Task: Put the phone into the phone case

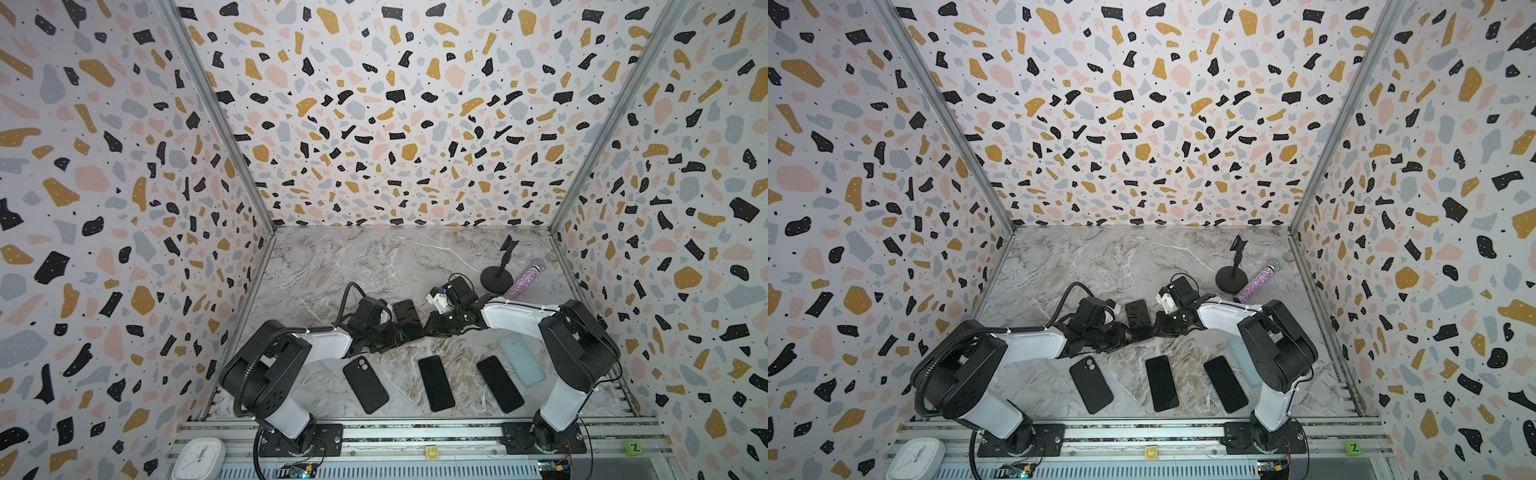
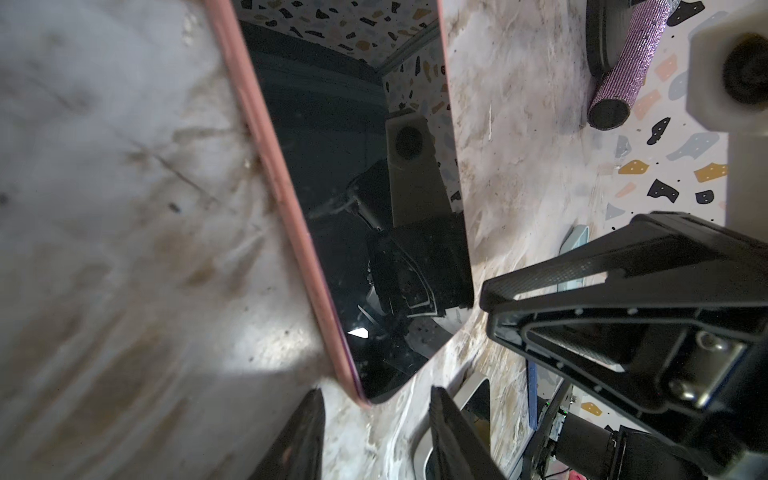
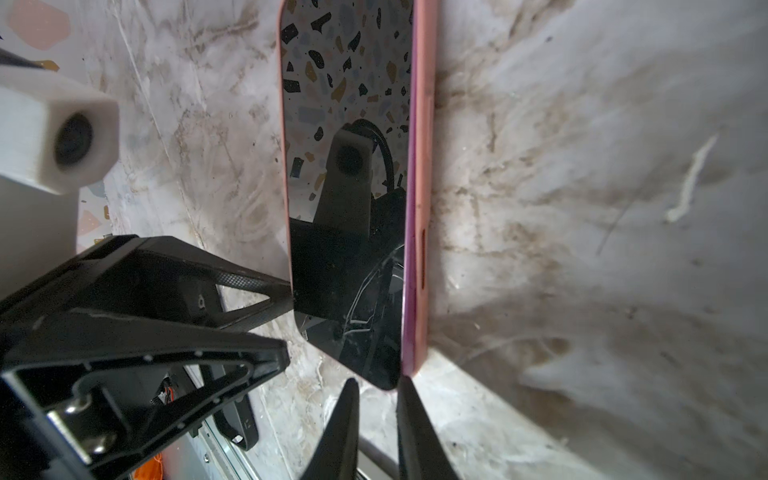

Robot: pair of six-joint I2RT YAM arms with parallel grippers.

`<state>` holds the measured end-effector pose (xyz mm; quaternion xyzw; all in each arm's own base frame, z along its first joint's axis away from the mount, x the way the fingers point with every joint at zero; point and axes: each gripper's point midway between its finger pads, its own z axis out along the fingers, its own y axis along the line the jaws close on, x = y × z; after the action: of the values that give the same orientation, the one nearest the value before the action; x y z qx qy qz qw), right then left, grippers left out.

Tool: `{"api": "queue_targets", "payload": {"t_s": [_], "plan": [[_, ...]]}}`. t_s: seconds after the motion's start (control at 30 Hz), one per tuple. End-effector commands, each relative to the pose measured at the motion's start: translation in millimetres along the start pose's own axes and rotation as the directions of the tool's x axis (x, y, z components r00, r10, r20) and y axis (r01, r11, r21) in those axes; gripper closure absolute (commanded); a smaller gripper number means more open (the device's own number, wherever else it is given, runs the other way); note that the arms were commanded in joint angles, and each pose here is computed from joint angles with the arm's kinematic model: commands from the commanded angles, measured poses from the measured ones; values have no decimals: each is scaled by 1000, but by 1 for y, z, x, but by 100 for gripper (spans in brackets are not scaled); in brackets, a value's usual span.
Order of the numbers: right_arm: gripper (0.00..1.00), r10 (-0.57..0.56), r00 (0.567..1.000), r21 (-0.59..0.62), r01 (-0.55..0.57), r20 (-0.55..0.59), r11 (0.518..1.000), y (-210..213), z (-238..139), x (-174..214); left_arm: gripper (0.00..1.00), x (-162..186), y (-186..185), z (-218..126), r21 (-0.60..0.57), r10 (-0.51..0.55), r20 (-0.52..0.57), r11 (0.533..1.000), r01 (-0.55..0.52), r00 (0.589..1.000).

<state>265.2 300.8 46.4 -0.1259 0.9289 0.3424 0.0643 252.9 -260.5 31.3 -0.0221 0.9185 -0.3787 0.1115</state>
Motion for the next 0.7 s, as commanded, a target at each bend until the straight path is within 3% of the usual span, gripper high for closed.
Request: {"api": "queue_targets", "payload": {"t_s": [0.0, 0.67], "plan": [[81, 0, 1000, -14, 0, -9, 1000, 3, 3, 2, 59, 0, 2, 2, 15, -10, -1, 1000, 10, 1000], [89, 2, 998, -69, -6, -63, 998, 14, 17, 18, 66, 5, -2, 12, 38, -13, -16, 999, 14, 1000]]}}
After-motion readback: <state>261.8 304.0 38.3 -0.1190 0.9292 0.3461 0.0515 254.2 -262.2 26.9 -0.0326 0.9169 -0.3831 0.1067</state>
